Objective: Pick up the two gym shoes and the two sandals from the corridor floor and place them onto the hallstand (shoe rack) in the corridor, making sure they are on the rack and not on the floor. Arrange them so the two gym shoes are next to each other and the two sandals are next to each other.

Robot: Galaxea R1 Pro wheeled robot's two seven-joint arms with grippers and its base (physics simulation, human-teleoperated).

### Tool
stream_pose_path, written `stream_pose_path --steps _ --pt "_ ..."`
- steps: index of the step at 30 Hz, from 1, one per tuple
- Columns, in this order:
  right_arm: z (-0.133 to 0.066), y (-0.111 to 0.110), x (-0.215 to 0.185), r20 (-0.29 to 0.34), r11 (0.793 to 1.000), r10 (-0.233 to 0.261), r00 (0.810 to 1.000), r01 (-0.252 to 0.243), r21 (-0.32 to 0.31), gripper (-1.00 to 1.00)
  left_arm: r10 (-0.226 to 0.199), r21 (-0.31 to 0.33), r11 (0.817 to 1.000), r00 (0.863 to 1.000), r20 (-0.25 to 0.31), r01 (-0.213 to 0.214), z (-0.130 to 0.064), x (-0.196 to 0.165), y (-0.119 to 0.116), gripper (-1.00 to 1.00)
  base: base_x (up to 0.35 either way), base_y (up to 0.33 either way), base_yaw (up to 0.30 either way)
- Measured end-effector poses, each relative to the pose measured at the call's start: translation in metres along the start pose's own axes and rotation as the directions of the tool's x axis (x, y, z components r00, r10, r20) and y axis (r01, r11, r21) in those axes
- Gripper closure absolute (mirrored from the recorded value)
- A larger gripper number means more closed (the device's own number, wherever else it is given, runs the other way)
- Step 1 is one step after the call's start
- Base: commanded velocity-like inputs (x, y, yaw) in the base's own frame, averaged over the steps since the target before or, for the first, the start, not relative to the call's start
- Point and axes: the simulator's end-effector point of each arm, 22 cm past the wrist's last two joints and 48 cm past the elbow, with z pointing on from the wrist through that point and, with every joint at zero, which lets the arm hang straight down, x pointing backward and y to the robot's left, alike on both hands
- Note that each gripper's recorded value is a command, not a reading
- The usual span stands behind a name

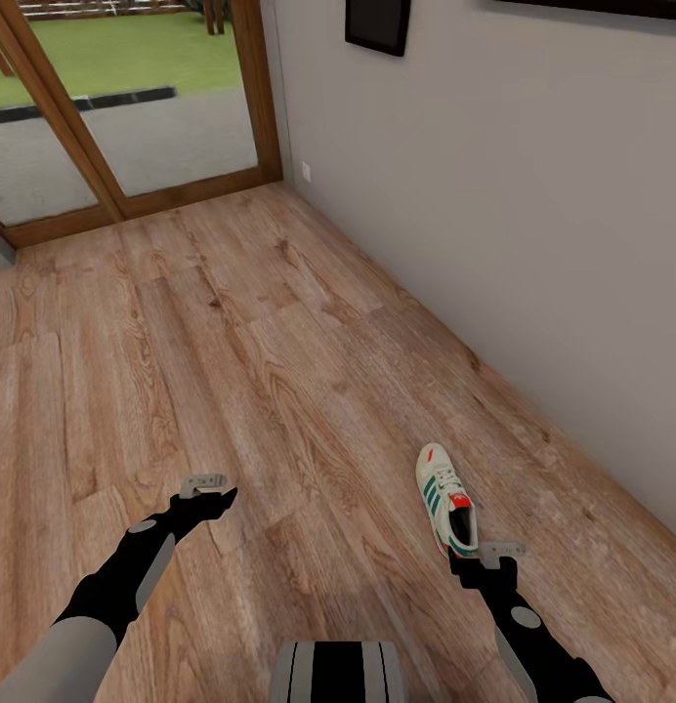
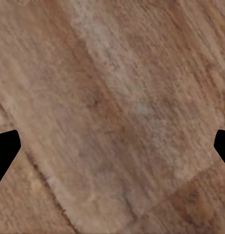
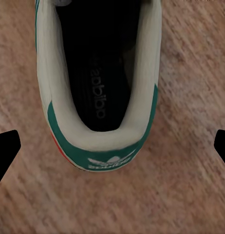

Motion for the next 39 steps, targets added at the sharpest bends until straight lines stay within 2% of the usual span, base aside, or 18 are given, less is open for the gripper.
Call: stream_pose_path --steps 15,30,39 --pt "0.008 0.003 0.037 -0.064 1.0 -0.006 0.998 0.006 -0.004 -1.0 -0.006 -0.005 1.0 0.998 -0.064 0.006 0.016 0.038 0.005 -1.0 0.0 0.0 0.0" --pt "0.009 0.003 0.039 -0.069 1.0 -0.006 0.998 0.006 -0.004 -1.0 -0.006 -0.004 1.0 0.998 -0.067 0.006 0.017 0.041 0.005 -1.0 0.0 0.0 0.0" --pt "0.008 0.003 0.039 -0.069 1.0 -0.006 0.998 0.006 -0.004 -1.0 -0.002 -0.004 1.0 0.999 -0.043 0.002 0.017 0.034 0.004 -1.0 0.087 0.0 0.0"
